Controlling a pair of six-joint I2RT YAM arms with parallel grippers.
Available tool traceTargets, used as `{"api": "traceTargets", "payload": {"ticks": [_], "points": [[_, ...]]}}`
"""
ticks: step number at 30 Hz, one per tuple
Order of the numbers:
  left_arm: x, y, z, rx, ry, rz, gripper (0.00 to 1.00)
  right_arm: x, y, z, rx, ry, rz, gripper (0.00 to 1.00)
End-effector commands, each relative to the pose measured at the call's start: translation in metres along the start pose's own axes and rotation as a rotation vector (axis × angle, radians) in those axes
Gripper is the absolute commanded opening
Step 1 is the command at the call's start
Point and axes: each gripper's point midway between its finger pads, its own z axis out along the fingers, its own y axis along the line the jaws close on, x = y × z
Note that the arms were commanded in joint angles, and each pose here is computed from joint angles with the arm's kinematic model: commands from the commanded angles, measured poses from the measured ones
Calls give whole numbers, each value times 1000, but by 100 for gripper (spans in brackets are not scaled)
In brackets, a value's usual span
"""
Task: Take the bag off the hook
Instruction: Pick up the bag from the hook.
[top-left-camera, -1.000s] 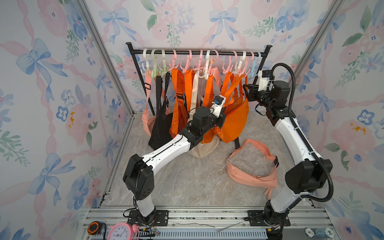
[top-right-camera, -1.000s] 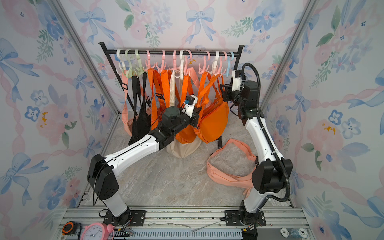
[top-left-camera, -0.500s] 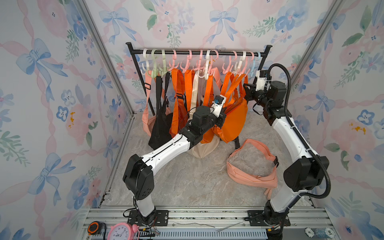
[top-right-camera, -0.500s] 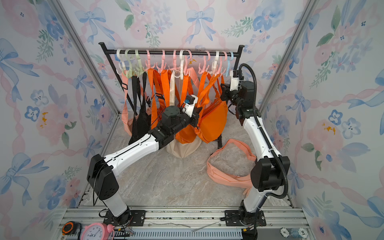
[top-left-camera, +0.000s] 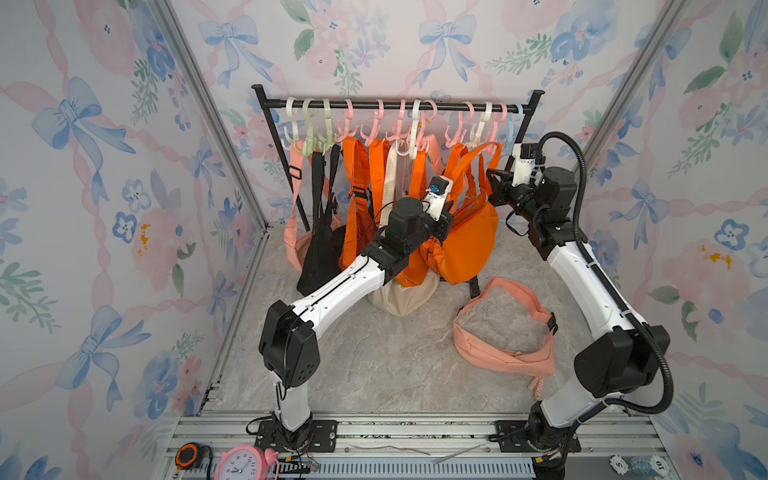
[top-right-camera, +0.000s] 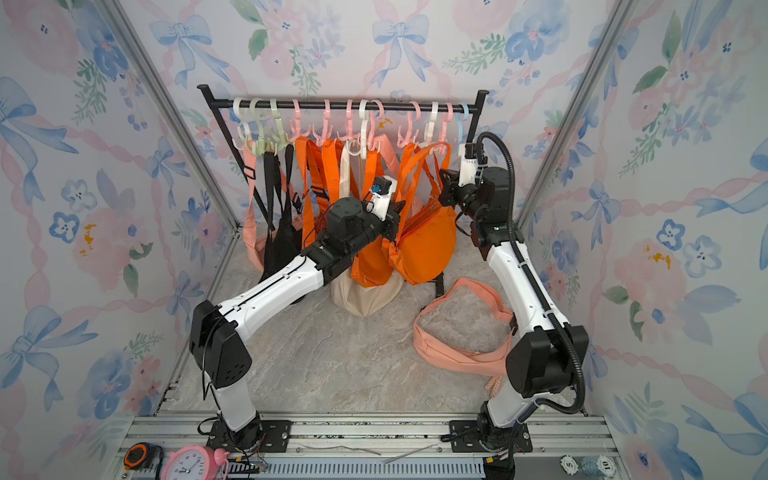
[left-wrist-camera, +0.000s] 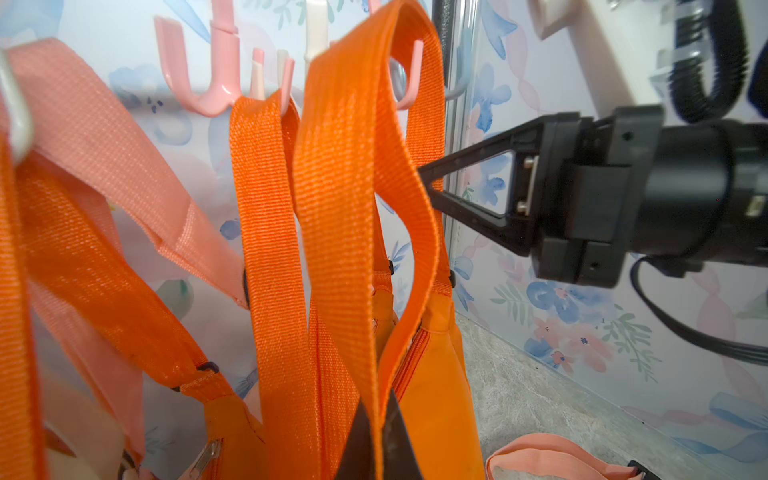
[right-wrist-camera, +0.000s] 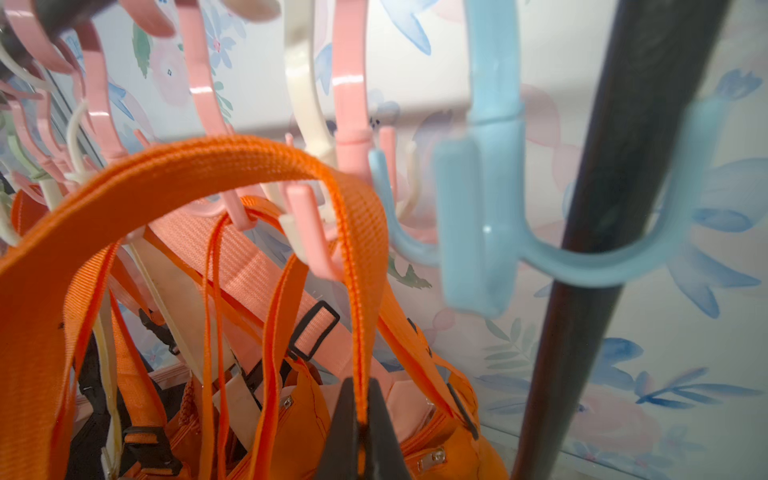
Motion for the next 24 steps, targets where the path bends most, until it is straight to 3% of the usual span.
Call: {"api": "traceTargets", "payload": {"ticks": [1,11,24], "points": [[-16,2,5,13,-23,14,0,-32,14,-18,-15,-81,-34,0],[-36,0,0,22,-45,12,0,-49,21,-47,2,-117,-39,0],[-63,-14,-35,52,-97,27,0,-72,26,-122,98,-138,44,0]]}}
